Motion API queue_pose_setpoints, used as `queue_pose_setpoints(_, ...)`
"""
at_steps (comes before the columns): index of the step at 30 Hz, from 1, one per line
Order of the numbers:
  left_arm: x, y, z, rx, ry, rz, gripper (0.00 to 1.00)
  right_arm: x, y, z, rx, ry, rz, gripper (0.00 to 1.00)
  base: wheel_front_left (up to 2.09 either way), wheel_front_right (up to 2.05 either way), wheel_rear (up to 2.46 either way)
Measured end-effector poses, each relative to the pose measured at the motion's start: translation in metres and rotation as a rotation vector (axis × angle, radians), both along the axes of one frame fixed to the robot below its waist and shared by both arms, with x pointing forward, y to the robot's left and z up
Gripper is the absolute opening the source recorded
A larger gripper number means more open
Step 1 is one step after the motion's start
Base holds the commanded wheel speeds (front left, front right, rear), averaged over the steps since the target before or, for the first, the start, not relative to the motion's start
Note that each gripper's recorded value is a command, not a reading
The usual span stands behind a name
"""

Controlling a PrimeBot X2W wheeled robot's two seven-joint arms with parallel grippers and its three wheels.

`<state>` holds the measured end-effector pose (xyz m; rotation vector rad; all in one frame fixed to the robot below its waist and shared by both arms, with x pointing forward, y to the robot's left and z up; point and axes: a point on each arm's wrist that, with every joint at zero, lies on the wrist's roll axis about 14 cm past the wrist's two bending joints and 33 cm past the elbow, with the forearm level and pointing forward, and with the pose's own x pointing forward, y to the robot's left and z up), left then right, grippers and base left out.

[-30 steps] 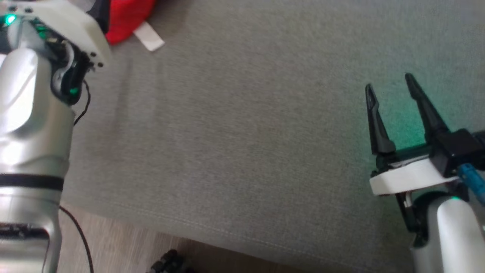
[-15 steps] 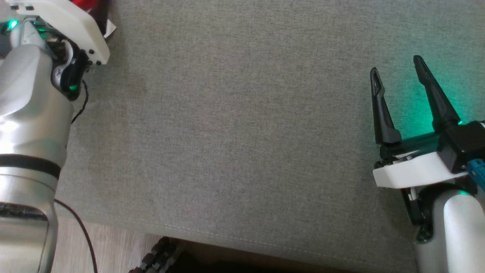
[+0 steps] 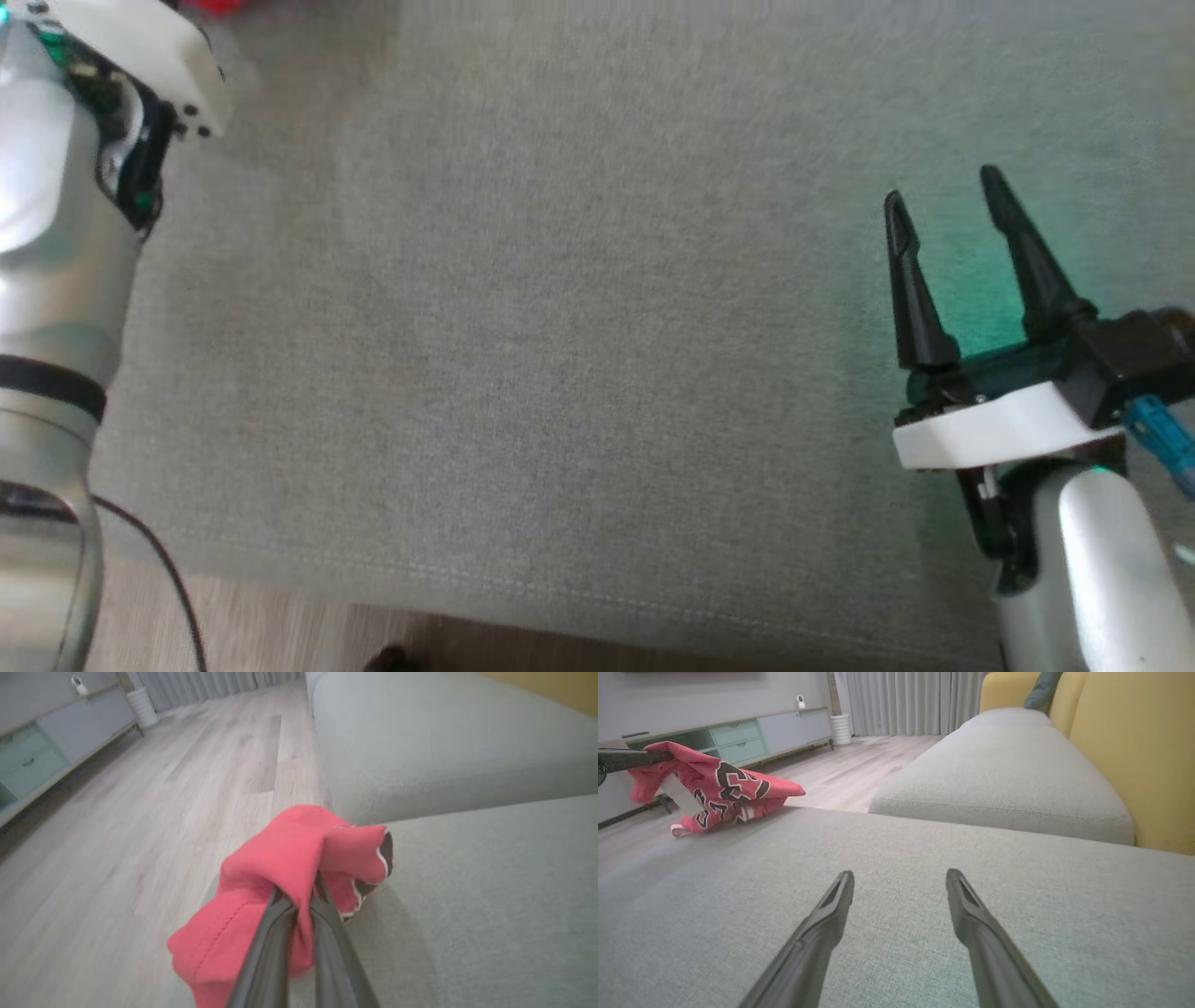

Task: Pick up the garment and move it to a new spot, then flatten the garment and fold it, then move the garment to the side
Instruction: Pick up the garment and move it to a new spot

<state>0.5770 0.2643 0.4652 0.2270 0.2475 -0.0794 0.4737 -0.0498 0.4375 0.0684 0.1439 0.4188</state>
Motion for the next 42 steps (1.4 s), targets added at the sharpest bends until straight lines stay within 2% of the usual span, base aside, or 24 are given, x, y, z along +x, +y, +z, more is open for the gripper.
queue_pose_setpoints(4, 0.000, -0.020, 0.051, 0.043, -0.105, -0.082, 0.00, -0.009, -0.009, 0.024, 0.036, -0.049, -0.028, 1.00, 0.00, 0.00, 0.00)
queue_pose_setpoints(8, -0.008, -0.061, 0.098, 0.088, -0.196, -0.206, 0.00, -0.023, -0.027, 0.046, 0.057, -0.096, -0.077, 1.00, 0.00, 0.00, 0.00)
queue_pose_setpoints(9, -0.008, -0.061, 0.098, 0.088, -0.196, -0.206, 0.00, -0.023, -0.027, 0.046, 0.057, -0.096, -0.077, 1.00, 0.00, 0.00, 0.00)
queue_pose_setpoints(14, -0.026, -0.124, 0.150, 0.136, -0.297, -0.385, 0.00, -0.046, -0.058, 0.064, 0.062, -0.136, -0.164, 1.00, 0.00, 0.00, 0.00)
queue_pose_setpoints(20, -0.059, -0.211, 0.207, 0.072, -0.426, -0.611, 0.00, -0.072, -0.098, 0.079, 0.063, -0.173, -0.276, 1.00, 0.00, 0.00, 0.00)
queue_pose_setpoints(24, -0.078, -0.254, 0.238, -0.040, -0.472, -0.715, 0.00, -0.085, -0.122, 0.082, 0.063, -0.184, -0.345, 1.00, 0.00, 0.00, 0.00)
queue_pose_setpoints(27, -0.085, -0.270, 0.251, -0.137, -0.481, -0.741, 0.00, -0.090, -0.131, 0.083, 0.061, -0.192, -0.372, 1.00, 0.00, 0.00, 0.00)
queue_pose_setpoints(31, -0.077, -0.267, 0.217, -0.199, -0.388, -0.696, 0.00, -0.090, -0.134, 0.073, 0.063, -0.166, -0.385, 1.00, 0.00, 0.00, 0.00)
queue_pose_setpoints(38, -0.068, -0.207, 0.048, -0.222, 0.032, -0.445, 0.00, -0.082, -0.136, 0.053, 0.061, -0.114, -0.392, 1.00, 0.00, 0.00, 0.00)
queue_pose_setpoints(42, -0.069, -0.183, -0.002, -0.208, 0.140, -0.356, 0.00, -0.072, -0.134, 0.050, 0.059, -0.111, -0.387, 1.00, 0.00, 0.00, 0.00)
